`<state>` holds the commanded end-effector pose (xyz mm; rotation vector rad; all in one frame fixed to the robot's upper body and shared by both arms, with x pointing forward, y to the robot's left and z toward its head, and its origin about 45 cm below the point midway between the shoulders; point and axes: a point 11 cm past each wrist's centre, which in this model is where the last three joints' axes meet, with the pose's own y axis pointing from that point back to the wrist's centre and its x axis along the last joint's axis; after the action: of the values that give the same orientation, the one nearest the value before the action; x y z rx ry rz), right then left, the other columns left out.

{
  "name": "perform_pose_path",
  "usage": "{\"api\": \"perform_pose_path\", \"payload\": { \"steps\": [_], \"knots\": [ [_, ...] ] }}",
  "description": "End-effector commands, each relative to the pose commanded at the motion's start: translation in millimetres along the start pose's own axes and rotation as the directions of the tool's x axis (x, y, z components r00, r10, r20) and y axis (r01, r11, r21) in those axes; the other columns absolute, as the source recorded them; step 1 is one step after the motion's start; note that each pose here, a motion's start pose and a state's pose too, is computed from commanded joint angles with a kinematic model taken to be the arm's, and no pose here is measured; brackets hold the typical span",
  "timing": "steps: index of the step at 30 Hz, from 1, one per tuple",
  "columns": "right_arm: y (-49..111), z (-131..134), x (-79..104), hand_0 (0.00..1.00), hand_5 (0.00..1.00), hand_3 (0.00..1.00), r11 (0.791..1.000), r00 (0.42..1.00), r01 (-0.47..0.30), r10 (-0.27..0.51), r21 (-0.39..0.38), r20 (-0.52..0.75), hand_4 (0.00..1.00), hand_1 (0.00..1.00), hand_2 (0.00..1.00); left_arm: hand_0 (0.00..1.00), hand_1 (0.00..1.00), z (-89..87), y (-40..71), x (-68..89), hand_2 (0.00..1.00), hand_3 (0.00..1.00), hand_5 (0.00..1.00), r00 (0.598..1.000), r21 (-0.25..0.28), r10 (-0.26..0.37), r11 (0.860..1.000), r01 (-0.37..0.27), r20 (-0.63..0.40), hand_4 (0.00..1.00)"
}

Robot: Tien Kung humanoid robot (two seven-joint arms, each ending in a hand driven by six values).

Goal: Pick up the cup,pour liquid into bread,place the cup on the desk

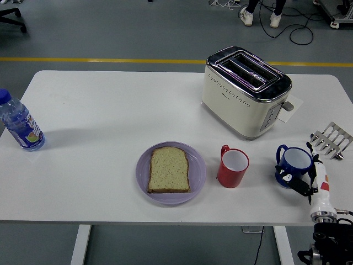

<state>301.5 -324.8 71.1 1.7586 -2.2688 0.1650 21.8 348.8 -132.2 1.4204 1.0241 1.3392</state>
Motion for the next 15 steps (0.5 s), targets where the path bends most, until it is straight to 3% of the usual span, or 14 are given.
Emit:
{"api": "perform_pose_path", "payload": {
  "steps": [15],
  "knots": [
    [2.4, -1.6, 4.7, 0.861, 0.002, 0.998, 1.0, 1.0, -0.012, 0.012, 0.013, 0.002, 0.911, 0.756, 0.893, 0.633, 0.637, -4.2, -0.2, -1.2, 0.648, 0.502, 0.864, 1.0, 0.007, -0.001, 1.0, 0.001, 0.008, 0.239]
  ]
}}
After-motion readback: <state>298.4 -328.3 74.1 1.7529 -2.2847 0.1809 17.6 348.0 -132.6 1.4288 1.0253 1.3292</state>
